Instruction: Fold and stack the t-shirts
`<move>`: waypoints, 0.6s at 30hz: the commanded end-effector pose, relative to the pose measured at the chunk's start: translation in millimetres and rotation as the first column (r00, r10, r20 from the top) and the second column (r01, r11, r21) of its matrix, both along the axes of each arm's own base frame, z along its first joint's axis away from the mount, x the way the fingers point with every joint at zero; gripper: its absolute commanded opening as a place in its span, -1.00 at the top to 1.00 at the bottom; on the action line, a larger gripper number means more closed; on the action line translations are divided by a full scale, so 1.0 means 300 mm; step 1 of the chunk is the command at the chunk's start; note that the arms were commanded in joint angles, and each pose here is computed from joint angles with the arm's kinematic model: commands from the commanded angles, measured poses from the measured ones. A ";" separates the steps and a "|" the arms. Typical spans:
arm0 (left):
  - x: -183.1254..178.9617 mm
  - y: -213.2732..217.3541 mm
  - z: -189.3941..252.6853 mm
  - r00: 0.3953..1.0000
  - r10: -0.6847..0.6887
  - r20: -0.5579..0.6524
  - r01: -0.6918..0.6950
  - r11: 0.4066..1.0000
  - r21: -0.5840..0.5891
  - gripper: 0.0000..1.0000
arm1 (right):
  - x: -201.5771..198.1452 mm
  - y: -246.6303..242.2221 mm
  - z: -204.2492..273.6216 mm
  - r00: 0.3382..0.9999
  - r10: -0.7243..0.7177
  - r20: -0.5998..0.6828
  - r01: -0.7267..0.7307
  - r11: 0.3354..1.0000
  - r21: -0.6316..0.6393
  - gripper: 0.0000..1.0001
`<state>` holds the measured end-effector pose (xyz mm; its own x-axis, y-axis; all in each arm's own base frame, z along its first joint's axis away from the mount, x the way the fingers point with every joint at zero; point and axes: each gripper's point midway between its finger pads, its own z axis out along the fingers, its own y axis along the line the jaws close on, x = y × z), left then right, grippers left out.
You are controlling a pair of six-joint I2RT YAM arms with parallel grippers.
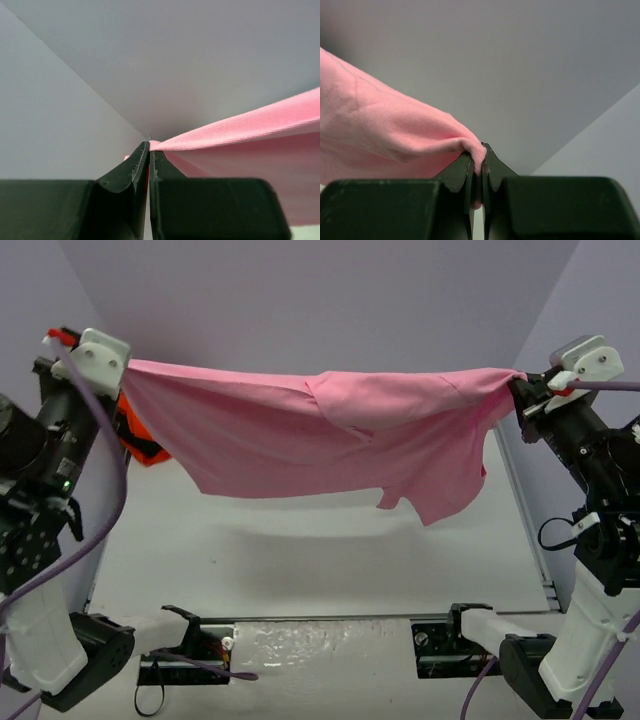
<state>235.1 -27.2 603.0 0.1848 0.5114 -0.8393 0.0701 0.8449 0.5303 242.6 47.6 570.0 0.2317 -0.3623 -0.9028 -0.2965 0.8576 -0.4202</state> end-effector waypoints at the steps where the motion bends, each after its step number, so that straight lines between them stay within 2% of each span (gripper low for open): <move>1: -0.110 0.028 0.041 0.999 -0.024 0.049 0.025 0.999 -0.027 1.00 | -0.026 0.036 0.058 0.997 0.066 0.041 -0.067 0.998 0.022 1.00; 6: -0.111 0.026 -0.025 0.999 -0.025 -0.022 0.025 0.999 -0.022 1.00 | -0.006 0.026 0.010 0.999 0.052 -0.008 -0.052 0.998 0.019 1.00; 10: -0.081 0.007 -0.160 0.987 -0.028 -0.159 0.034 0.999 0.029 1.00 | 0.067 -0.003 -0.169 0.989 0.007 -0.146 -0.008 1.000 -0.005 1.00; 14: 0.008 -0.032 -0.248 0.965 -0.012 -0.262 0.040 0.994 0.101 1.00 | 0.187 -0.020 -0.334 0.960 -0.026 -0.278 0.012 0.999 -0.050 1.00; 18: 0.163 -0.131 -0.300 0.940 -0.039 -0.339 0.091 0.986 0.139 1.00 | 0.333 -0.003 -0.383 0.942 -0.016 -0.334 -0.001 0.999 -0.052 1.00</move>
<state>233.3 -43.5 523.4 -0.0159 0.5922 -0.8056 0.2866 0.7746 0.5638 292.4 48.7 451.4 -0.1052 -0.3820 -0.9182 -0.4477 0.8426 -0.2992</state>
